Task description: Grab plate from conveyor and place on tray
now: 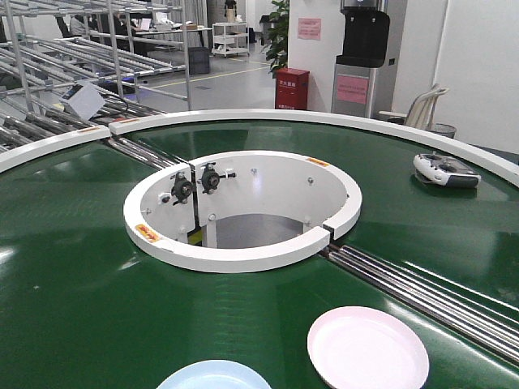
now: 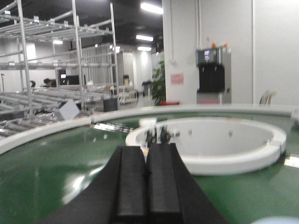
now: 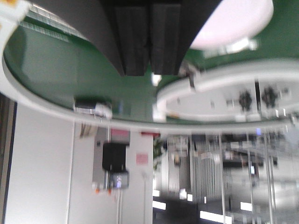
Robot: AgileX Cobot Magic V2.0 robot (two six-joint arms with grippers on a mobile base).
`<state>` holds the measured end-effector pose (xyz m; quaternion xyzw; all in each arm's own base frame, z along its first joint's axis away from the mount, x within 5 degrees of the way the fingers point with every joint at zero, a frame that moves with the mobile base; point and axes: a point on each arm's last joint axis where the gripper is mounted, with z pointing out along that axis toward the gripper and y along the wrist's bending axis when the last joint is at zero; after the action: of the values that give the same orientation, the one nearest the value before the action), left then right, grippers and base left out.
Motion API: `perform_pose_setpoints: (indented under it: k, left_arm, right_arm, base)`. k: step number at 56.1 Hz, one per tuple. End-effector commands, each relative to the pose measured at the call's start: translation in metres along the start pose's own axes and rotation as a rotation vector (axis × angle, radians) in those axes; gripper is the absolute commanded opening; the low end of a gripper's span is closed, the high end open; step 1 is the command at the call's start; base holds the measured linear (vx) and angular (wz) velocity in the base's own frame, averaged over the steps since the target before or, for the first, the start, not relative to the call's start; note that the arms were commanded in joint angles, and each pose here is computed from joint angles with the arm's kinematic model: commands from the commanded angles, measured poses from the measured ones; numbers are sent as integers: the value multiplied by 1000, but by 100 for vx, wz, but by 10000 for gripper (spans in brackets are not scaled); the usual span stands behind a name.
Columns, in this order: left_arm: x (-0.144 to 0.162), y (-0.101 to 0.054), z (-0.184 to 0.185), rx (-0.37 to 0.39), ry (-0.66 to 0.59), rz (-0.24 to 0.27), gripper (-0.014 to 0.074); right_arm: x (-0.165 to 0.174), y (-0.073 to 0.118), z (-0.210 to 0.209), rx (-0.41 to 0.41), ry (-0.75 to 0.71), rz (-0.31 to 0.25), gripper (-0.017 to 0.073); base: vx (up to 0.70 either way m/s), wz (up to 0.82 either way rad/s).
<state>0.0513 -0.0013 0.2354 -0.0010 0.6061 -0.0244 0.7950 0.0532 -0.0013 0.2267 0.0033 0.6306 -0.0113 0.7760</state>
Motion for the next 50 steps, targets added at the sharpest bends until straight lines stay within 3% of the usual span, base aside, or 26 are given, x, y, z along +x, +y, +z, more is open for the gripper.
perform_pose_setpoints:
  k: [1,8,16,21,29,34,41,50]
  left_arm:
    - [-63,-1,0,5,-227,-36,4]
    - [-147,-5,29,5,-228,1,4]
    - [-198,-7,95,6,-76,15,4]
    - [-201,-7,136,7,47,13,4]
    - [-185,-7,176,3,147,-11,4]
    - [-174,-7,187,0,195,-41,4]
    - [-168,-10,193,13,215,-41,22]
    - [-167,-12,195,26,218,-42,143]
  right_arm:
    - [-67,-3,-7,22,-292,29,-9]
    - [-154,-2,3,25,-338,-51,-9]
    - [-209,-2,52,9,-216,-88,-9]
    - [-222,-1,87,1,-137,-92,-9]
    - [-204,0,137,-17,30,-16,-9]
    - [-189,0,154,-20,100,-14,-8]
    - [-179,0,164,-22,149,-14,18]
    - [-180,0,164,-21,138,-22,157]
  base:
    - [0,0]
    - [0,-1]
    - [0,0]
    - [0,0]
    - [0,0]
    - [0,0]
    - [0,0]
    - [0,0]
